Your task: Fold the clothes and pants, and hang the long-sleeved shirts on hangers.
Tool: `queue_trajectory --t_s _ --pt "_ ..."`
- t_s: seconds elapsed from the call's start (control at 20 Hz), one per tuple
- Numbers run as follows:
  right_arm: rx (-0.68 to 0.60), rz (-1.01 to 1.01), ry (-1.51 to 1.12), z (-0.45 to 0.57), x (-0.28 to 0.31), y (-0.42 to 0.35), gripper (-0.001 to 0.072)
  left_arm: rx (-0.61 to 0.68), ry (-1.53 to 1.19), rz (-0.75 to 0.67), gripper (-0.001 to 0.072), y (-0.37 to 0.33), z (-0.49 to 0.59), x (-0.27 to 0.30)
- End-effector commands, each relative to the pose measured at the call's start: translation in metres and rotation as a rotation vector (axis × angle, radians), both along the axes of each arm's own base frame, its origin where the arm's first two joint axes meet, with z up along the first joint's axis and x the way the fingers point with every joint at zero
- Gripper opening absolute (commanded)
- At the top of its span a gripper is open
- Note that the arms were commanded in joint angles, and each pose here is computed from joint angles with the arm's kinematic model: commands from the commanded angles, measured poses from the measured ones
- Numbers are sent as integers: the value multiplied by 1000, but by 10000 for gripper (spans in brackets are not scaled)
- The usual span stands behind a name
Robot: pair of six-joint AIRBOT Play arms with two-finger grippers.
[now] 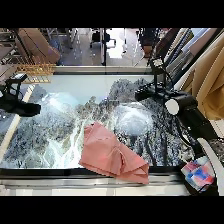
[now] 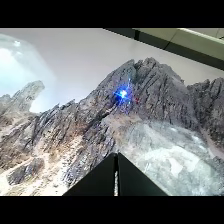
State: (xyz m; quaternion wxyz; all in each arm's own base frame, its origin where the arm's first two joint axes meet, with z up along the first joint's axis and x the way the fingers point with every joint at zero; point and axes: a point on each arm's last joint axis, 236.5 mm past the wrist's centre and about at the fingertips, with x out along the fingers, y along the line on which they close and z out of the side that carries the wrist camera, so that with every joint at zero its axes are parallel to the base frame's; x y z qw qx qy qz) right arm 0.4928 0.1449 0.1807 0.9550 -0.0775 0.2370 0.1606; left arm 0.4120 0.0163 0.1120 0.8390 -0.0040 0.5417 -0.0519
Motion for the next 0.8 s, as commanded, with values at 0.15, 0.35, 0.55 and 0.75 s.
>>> queue_trajectory --t_s 0.15,0.35,0.55,0.75 --pt "-275 39 211 -29 -53 -46 476 -141 34 -53 678 -36 -1 -7" --pt "62 152 725 -98 -153 -25 520 -463 99 -342 584 -141 -17 -39" --pt "185 360 1049 -157 -269 34 469 -426 380 -465 584 -182 -110 -119" --pt "32 469 1082 -197 -318 59 471 -357 538 -487 585 -183 -163 -161"
